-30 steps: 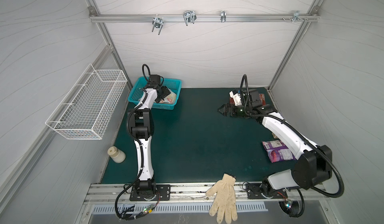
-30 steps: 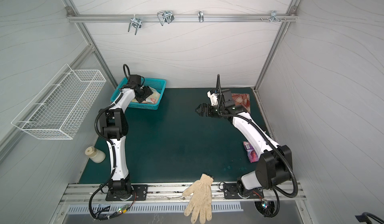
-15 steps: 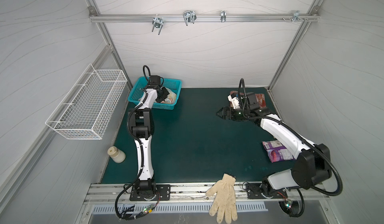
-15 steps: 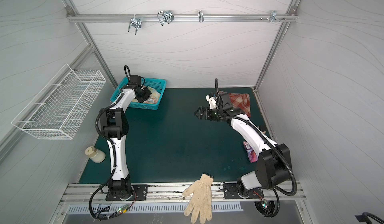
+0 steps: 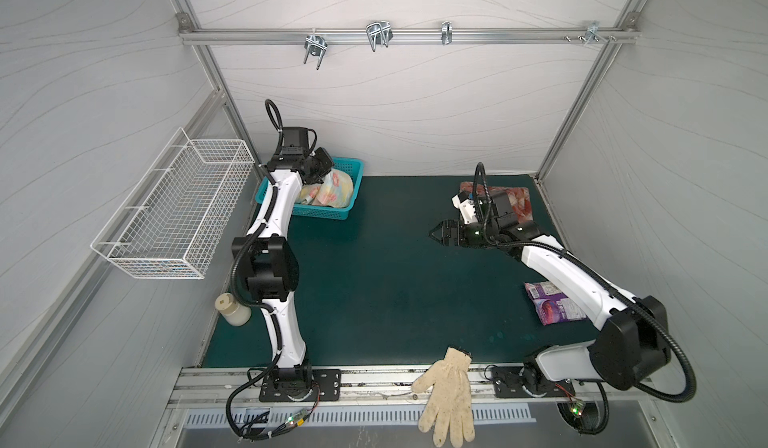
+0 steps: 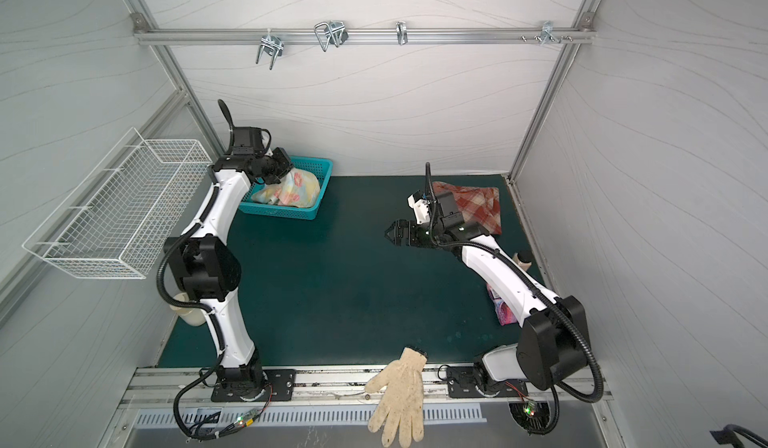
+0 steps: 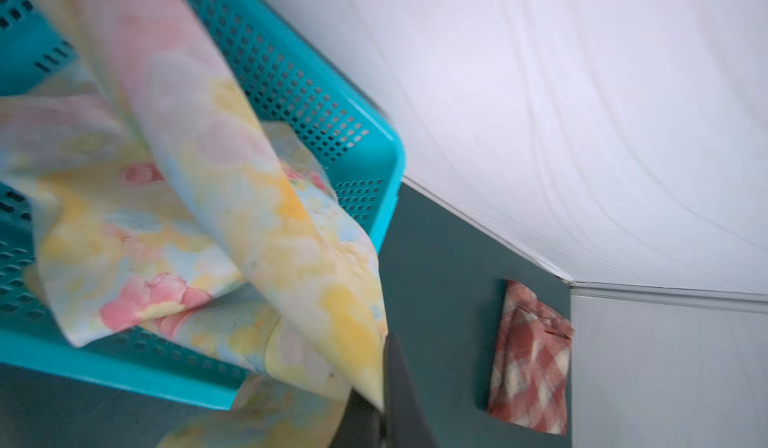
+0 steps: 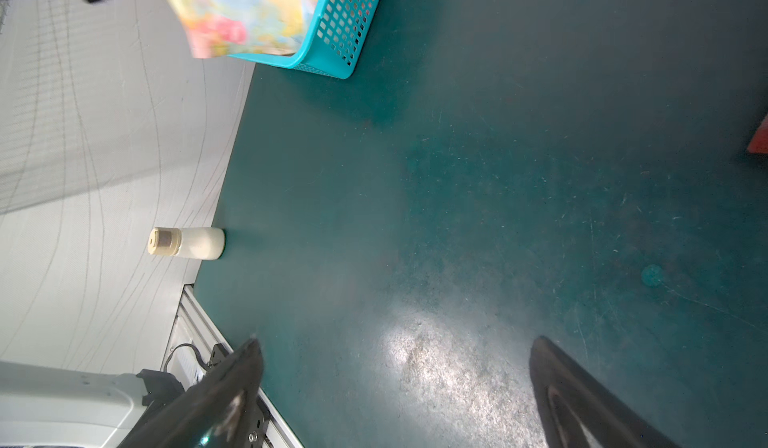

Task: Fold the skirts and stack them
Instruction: 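Reach into the teal basket and grasp the floral skirt with the left gripper, then lift the floral skirt out and lay it on the table center with the left gripper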

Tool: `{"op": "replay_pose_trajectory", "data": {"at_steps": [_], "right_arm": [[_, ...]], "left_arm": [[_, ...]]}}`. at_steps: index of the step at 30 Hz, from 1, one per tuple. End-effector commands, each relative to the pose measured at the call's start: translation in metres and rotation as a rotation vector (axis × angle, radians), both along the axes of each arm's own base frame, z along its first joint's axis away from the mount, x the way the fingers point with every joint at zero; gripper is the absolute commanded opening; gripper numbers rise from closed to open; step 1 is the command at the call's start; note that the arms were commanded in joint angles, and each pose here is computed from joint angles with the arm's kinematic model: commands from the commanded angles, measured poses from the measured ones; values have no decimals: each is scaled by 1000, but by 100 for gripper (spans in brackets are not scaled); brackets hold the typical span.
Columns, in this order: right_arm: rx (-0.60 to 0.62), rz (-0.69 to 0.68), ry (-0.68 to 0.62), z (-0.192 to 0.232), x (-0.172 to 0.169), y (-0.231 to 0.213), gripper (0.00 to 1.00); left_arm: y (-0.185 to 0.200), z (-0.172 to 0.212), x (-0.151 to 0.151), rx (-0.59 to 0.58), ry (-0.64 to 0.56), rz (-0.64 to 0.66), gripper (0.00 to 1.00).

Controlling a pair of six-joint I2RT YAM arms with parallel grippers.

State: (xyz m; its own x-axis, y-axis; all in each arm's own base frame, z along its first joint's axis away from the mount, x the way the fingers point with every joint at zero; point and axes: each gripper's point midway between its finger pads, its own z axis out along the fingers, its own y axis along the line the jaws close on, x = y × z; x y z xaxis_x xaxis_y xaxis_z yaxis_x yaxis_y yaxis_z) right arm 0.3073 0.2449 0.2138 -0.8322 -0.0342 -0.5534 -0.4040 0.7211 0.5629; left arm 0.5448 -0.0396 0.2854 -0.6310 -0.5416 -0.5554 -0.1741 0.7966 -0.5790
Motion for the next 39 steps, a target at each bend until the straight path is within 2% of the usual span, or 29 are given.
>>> {"op": "replay_pose_trajectory", "data": {"at_steps": [1,8,16,24,30,35,39], "right_arm": [[10,-9,-41,14,-8,-2,99],[7,-24,-79,27,-21,-11,99],[26,-46,-119,37,-37,-23,99],[7,-46,-243,61,-54,-35,99],[-12,-31,-260,57,-61,-38,99],[-62,-46,-254,41,-63,-41,99],[-97,-91,-267,37,-63,-52,99]], "left_arm": [[-25,50,-27,-47,-97,-72,0],[-77,120,-100,-54,-223,-217,0],[-139,162,-177,-82,-308,-377,0],[-182,110,-205,-120,-237,-460,0],[-216,42,-201,-149,-145,-492,0],[-265,-19,-204,-156,-39,-556,0],[-308,-52,-215,-153,12,-615,0]]}}
